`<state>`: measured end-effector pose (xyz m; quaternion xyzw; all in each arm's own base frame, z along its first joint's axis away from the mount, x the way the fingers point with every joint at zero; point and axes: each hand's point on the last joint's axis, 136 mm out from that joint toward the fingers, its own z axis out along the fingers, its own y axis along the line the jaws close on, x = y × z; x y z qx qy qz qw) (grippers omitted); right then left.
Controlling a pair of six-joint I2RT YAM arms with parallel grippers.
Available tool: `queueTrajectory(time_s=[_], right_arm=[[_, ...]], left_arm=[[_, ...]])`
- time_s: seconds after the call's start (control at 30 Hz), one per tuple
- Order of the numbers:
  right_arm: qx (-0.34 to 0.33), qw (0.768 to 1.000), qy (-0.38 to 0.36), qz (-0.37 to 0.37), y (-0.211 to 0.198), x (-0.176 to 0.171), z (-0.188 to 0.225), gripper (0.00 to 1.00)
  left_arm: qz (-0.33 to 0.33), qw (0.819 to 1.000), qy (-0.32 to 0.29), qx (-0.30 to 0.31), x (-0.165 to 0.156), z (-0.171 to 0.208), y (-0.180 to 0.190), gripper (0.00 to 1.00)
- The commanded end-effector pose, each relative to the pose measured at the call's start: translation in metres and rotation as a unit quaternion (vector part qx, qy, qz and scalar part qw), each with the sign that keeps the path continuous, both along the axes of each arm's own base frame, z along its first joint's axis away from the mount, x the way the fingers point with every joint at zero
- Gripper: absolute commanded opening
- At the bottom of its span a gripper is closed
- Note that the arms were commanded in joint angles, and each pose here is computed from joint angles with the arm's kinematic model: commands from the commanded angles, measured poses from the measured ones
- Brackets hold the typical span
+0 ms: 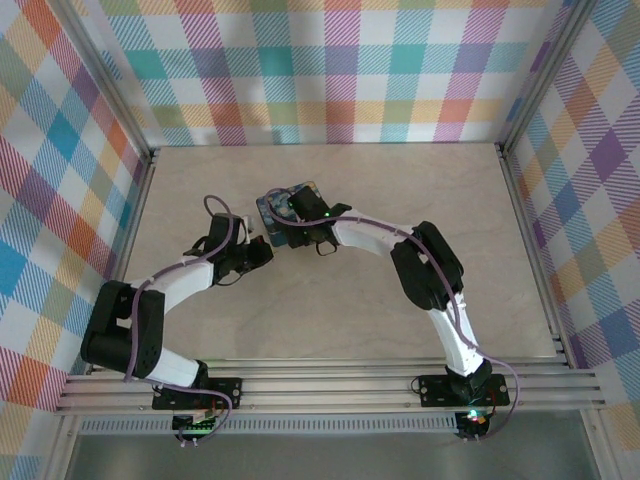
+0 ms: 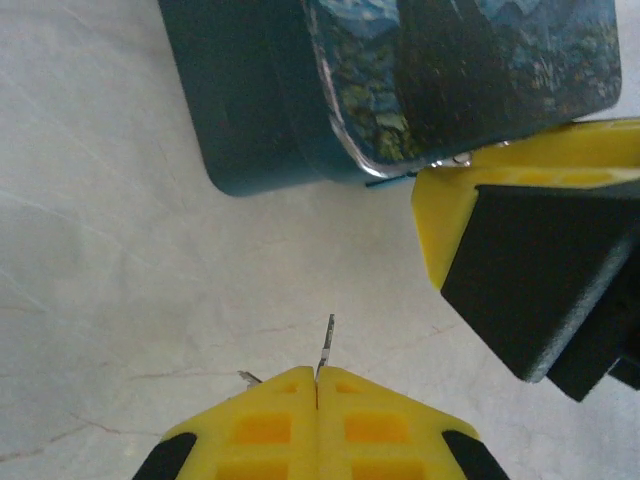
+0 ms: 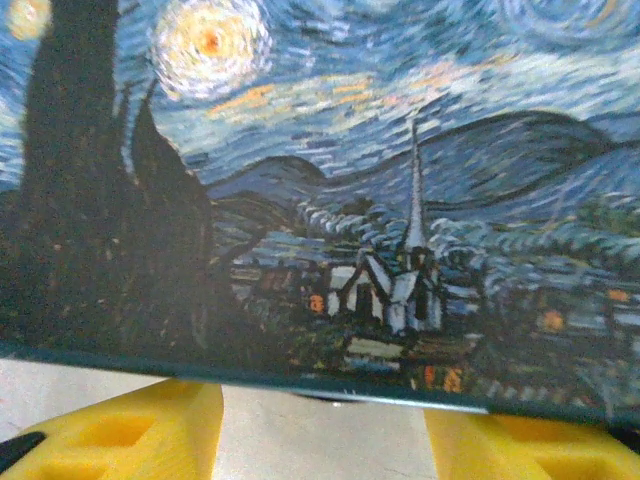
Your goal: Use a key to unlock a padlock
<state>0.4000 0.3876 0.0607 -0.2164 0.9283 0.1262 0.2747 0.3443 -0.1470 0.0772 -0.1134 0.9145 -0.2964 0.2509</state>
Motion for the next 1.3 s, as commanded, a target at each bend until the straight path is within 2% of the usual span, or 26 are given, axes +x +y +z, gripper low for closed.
queueTrajectory(time_s=[0.0, 0.23, 0.73, 0.97, 1.27], right_arm=[[-0.012, 1.0, 0.0, -0.004, 0.002, 0.002, -0.001, 0.56], [-0.023, 1.0, -0.01, -0.018, 0.003, 0.012, -0.008, 0.55], [-0.025, 0.999, -0.019, -0.009, 0.012, 0.021, -0.02, 0.5], [-0.023, 0.999, -0.023, -0.001, 0.017, 0.025, -0.02, 0.4], [-0.022, 0.999, -0.025, 0.014, 0.019, 0.023, -0.015, 0.19]], left_arm=[[0.005, 1.0, -0.005, -0.001, 0.011, 0.005, 0.006, 0.0], [0.01, 1.0, -0.003, -0.007, 0.011, 0.005, 0.007, 0.0], [0.017, 1.0, -0.003, -0.005, -0.011, 0.001, 0.014, 0.0], [0.013, 1.0, -0.008, -0.003, -0.016, 0.003, 0.015, 0.0], [0.004, 1.0, -0.022, -0.006, -0.025, 0.008, 0.015, 0.0]])
